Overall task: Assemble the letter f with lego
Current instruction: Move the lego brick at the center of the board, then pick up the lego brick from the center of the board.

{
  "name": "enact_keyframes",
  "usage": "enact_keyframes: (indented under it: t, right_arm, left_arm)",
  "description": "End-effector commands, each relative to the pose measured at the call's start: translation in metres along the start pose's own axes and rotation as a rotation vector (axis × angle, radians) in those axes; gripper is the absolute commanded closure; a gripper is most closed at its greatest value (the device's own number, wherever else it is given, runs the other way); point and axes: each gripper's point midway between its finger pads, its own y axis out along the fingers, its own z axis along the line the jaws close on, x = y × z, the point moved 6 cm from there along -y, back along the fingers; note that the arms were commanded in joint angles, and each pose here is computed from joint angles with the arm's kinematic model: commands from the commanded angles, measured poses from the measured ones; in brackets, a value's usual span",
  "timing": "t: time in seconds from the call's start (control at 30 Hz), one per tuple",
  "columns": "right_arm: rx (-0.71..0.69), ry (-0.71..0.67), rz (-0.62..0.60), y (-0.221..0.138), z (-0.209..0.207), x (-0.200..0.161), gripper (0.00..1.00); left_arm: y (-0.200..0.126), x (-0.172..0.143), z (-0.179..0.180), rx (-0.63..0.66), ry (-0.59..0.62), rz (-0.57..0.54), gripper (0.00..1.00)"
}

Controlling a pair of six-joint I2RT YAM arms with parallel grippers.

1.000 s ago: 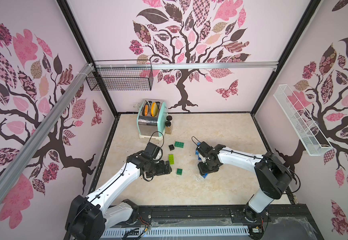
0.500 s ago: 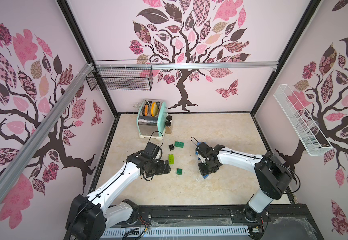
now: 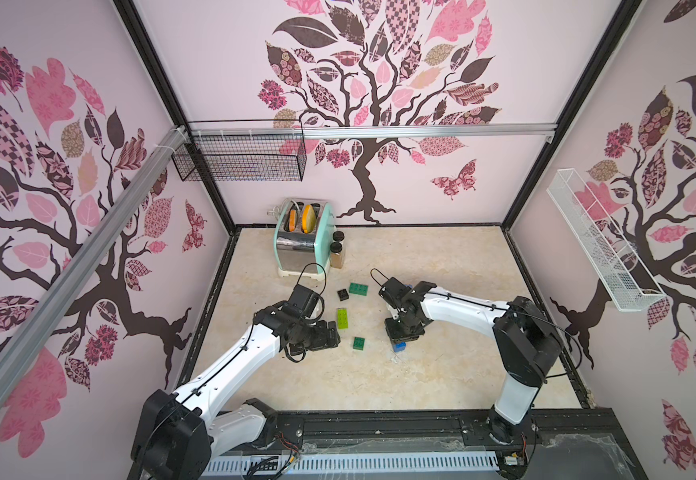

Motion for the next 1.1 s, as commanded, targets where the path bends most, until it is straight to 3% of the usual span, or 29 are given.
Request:
enact_keyframes:
  t: [0.0,0.3,0.53,0.9,1.07]
  right_arm:
    - [-0.001,0.051,0.016,-0.001,0.013,0.014,0.69]
    - [-0.030,0.108,0.031,0.011,0.024,0.036,0.69]
    - [-0.053,0.116,0.035,0.009,0.022,0.038,0.60]
    - [-0.033,0.118,-0.013,-0.019,0.031,0.047,0.32]
    - [-0.017,0.101,-0.100,-0.043,0.046,0.075,0.11]
  left_arm:
    - [-0.003,0.005,0.001,0.019,-0.008,-0.011,0.08]
    - [0.000,0.009,0.002,0.036,0.005,-0.016,0.08]
    - [0.000,0.009,0.002,0.031,0.005,-0.022,0.08]
    - [-0.001,0.010,0.002,0.025,0.002,-0.019,0.08]
    - [-0.016,0.011,-0.005,-0.019,0.006,-0.039,0.07]
